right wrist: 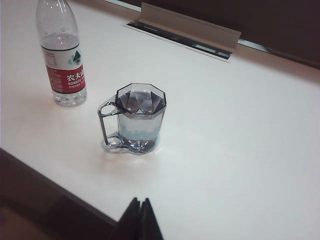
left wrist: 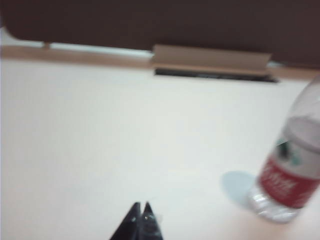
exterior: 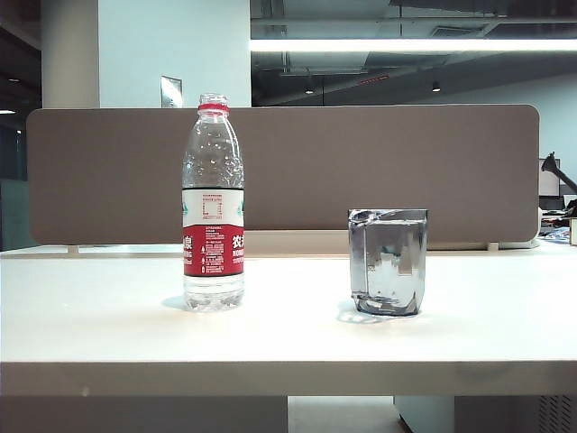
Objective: Pick up the mineral water bottle on the table and pour water into the mug until it's full.
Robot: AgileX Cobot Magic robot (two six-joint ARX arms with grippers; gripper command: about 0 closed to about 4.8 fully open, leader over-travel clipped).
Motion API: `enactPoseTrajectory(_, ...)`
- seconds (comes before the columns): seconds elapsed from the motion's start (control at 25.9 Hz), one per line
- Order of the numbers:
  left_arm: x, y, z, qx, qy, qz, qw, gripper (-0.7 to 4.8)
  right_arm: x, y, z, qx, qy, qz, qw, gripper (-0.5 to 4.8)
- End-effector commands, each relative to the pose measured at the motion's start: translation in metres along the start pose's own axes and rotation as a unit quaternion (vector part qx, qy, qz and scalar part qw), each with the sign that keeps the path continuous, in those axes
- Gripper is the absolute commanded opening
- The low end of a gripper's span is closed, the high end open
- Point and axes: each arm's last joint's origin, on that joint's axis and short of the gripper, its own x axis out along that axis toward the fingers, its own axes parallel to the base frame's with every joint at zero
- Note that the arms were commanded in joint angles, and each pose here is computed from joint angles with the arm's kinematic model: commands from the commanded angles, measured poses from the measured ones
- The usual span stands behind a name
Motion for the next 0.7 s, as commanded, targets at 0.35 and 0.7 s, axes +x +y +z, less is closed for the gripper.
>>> enactPoseTrajectory(0.35, -0.019, 0.019, -0.022, 0.025, -0.040, 0.060, 0.997, -0.05, -0.001, 0.000, 0.003, 0.002, -0.010, -0.002, 1.000, -0.05)
enactPoseTrajectory(0.7, -0.022, 0.020, -0.047, 0.038, 0.006, 0.049, 0.998, -0.05, -0.001, 0.000, 0.003, 0.002, -0.010, -0.002, 1.000, -0.05)
